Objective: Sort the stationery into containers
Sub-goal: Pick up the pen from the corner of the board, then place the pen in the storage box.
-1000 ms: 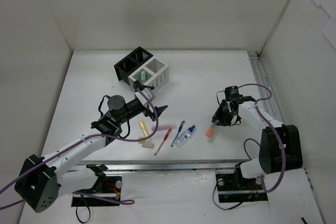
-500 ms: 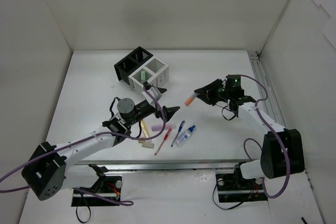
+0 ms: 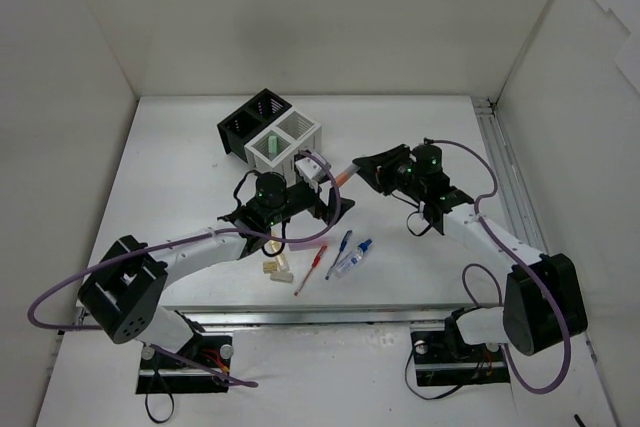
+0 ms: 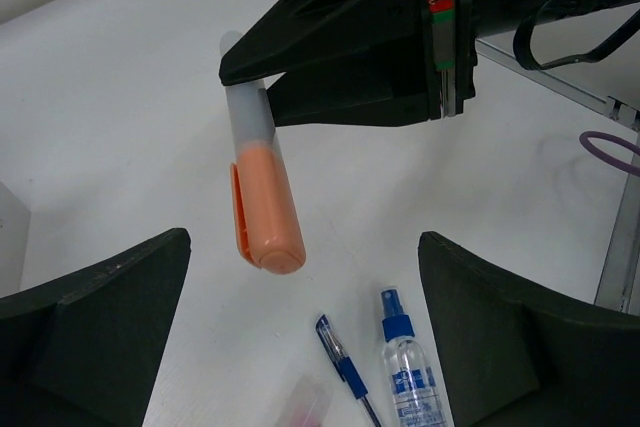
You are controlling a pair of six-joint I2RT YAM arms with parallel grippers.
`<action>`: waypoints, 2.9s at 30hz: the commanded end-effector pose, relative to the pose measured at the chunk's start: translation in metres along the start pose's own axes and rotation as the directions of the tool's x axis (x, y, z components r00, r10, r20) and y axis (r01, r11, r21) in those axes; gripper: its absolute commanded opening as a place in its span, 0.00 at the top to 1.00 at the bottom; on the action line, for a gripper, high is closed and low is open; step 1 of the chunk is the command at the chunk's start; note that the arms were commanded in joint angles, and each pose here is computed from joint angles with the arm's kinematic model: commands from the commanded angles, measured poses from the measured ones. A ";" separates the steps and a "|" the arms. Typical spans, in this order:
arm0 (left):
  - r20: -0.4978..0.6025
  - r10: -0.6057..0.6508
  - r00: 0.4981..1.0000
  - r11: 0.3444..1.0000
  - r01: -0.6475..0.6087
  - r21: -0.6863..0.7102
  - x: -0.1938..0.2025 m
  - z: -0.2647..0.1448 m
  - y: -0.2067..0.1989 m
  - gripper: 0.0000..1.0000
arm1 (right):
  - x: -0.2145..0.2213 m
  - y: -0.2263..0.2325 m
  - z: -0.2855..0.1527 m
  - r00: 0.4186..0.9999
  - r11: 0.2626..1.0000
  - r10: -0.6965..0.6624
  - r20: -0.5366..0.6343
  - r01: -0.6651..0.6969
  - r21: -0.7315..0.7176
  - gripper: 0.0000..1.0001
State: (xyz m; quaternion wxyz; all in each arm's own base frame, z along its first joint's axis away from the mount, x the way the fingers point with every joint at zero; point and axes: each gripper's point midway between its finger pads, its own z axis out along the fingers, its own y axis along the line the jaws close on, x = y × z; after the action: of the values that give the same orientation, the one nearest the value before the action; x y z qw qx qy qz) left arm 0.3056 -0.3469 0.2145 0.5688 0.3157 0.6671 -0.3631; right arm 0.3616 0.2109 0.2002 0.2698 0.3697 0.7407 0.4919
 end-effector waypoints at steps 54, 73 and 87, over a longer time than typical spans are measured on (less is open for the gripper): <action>-0.198 -0.424 0.884 0.624 0.126 -0.772 -0.073 -0.125 0.172 1.00 | -0.110 -0.009 -0.097 0.658 0.725 -0.665 0.352 0.458 0.514 0.10; -0.334 -0.498 0.800 0.670 0.111 -0.734 -0.041 -0.070 0.212 0.87 | -0.118 -0.047 -0.103 0.670 0.667 -0.687 0.281 0.427 0.611 0.02; -0.253 -0.391 0.885 0.701 0.108 -0.705 -0.084 -0.103 0.186 0.00 | -0.046 -0.016 -0.067 0.299 0.266 -0.952 -0.067 0.916 0.299 0.02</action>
State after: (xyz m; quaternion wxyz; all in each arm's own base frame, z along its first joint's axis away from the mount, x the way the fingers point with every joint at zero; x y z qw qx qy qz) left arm 0.4278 -0.1686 0.2104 0.3515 0.0607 0.9307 -0.0806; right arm 0.3225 0.1016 0.1788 0.4472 0.0616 0.8894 0.0715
